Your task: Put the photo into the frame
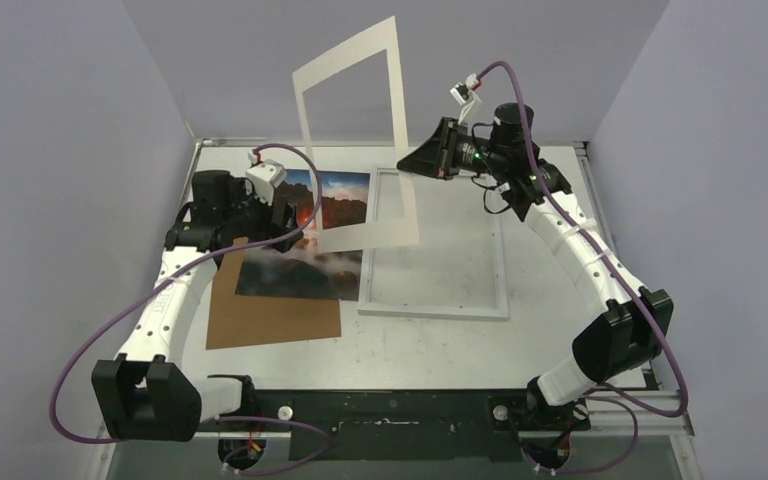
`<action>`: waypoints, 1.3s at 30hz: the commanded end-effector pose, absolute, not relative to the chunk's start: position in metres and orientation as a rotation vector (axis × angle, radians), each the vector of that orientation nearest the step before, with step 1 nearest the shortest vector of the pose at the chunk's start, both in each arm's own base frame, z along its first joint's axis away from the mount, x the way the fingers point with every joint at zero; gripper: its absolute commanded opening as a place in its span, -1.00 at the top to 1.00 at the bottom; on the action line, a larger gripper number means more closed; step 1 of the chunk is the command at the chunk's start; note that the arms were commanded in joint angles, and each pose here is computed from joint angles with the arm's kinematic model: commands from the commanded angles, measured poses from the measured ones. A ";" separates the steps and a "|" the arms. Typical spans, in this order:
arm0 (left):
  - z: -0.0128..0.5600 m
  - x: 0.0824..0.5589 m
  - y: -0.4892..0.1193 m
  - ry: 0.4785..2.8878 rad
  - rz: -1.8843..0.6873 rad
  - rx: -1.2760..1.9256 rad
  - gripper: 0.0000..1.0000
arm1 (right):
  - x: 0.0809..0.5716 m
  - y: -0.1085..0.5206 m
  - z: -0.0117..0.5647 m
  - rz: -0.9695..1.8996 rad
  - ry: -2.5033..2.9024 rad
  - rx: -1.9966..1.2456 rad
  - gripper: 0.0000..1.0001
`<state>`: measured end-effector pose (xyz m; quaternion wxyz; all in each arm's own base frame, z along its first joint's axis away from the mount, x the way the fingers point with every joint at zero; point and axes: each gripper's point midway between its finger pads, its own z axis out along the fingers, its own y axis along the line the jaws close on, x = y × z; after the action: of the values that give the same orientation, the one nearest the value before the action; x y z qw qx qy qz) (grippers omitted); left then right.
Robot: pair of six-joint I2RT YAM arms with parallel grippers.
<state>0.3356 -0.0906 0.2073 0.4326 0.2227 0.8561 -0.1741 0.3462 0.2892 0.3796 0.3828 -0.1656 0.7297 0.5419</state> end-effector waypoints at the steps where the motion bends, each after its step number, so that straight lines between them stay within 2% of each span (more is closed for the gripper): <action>1: 0.215 0.342 -0.082 2.096 -0.356 0.573 -0.93 | 0.334 0.268 0.342 1.393 1.983 -0.338 0.89; 7: 0.216 0.340 -0.081 2.082 -0.337 0.600 -0.93 | 0.324 0.242 0.288 1.355 2.120 -0.165 0.89; 13: 0.217 0.338 -0.080 2.084 -0.329 0.619 -0.93 | 0.320 0.225 0.253 1.257 2.246 -0.161 0.89; 22: 0.212 0.333 -0.081 2.097 -0.336 0.637 -0.93 | 0.324 0.199 0.237 0.997 2.375 -0.226 0.89; 39: 0.210 0.328 -0.082 2.111 -0.342 0.666 -0.93 | 0.328 0.153 0.207 0.823 2.450 -0.180 0.89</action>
<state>0.3296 -0.0800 0.1972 0.4205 0.2556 0.8594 -0.1388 0.3245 0.1701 0.2125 0.2592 -0.0676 0.9015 0.3400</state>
